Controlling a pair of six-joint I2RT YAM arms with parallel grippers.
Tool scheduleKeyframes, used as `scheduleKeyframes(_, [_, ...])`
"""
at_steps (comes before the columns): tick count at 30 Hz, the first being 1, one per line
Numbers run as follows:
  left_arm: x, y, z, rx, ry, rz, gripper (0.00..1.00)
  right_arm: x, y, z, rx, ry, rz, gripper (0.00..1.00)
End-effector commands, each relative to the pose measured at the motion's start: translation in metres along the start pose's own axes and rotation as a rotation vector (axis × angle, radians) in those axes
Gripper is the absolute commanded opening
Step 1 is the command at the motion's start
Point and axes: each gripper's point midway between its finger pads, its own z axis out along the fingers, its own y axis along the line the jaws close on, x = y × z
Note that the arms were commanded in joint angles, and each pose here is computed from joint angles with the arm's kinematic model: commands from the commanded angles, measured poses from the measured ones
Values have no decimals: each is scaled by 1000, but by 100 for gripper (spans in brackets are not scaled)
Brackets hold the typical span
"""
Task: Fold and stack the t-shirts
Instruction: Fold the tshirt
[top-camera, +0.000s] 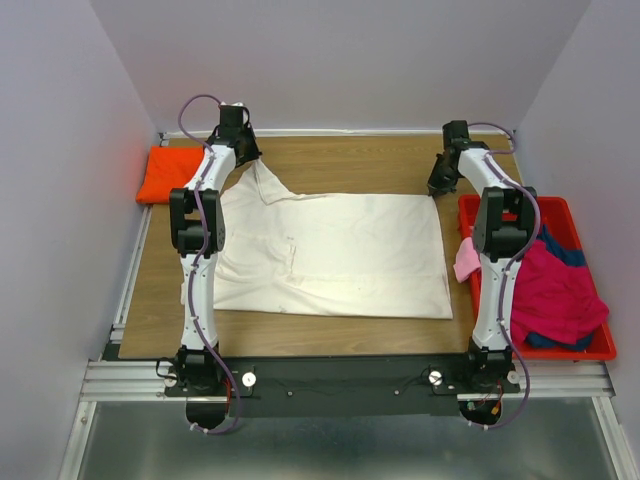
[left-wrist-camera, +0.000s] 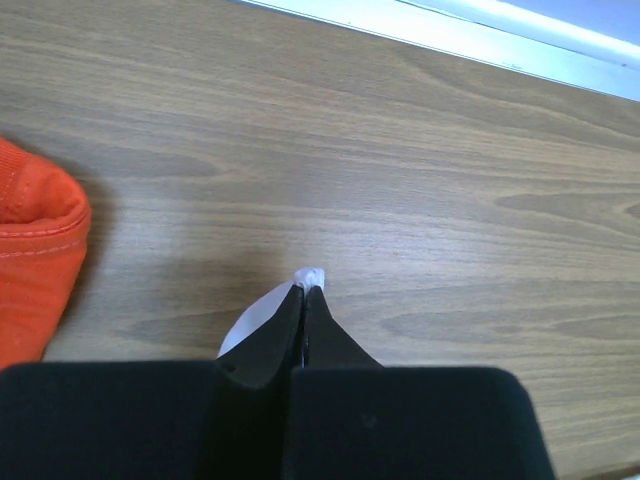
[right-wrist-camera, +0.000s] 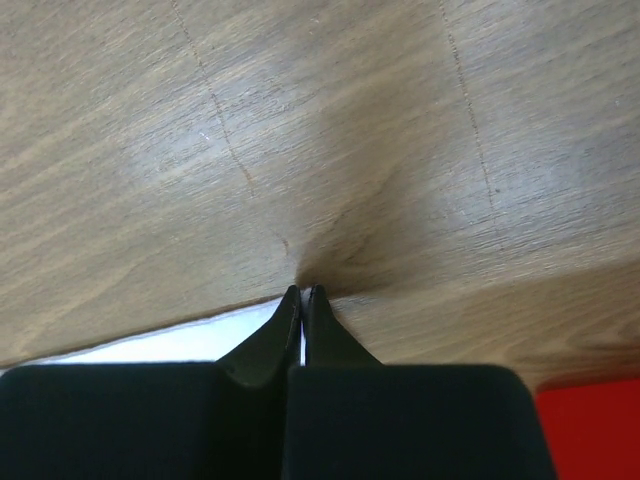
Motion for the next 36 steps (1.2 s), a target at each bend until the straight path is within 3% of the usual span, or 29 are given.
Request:
scheduleKeyframes(1, [-29,-18,-19,75,-45,10,0,15,-15,21,27,61,21,0])
scheduleKeyframes(15, [-82,-75,-24,346,-207,-69,0,-46,-28,9,-6,-55,121,0])
scheduleKeyframes(19, [-89,-84,-31,387,-221,-76,0,-55,-13,2,-80,-60,114,0])
scheduleKeyframes(26, [-53,-48,-48,249,-112,-170,0,-60,-2,-29,-145,-83,79,0])
scheduleKeyframes(36, [-34,-42,-122,197,-84,-257,0,-27,3,-75,-195,-56,4,1])
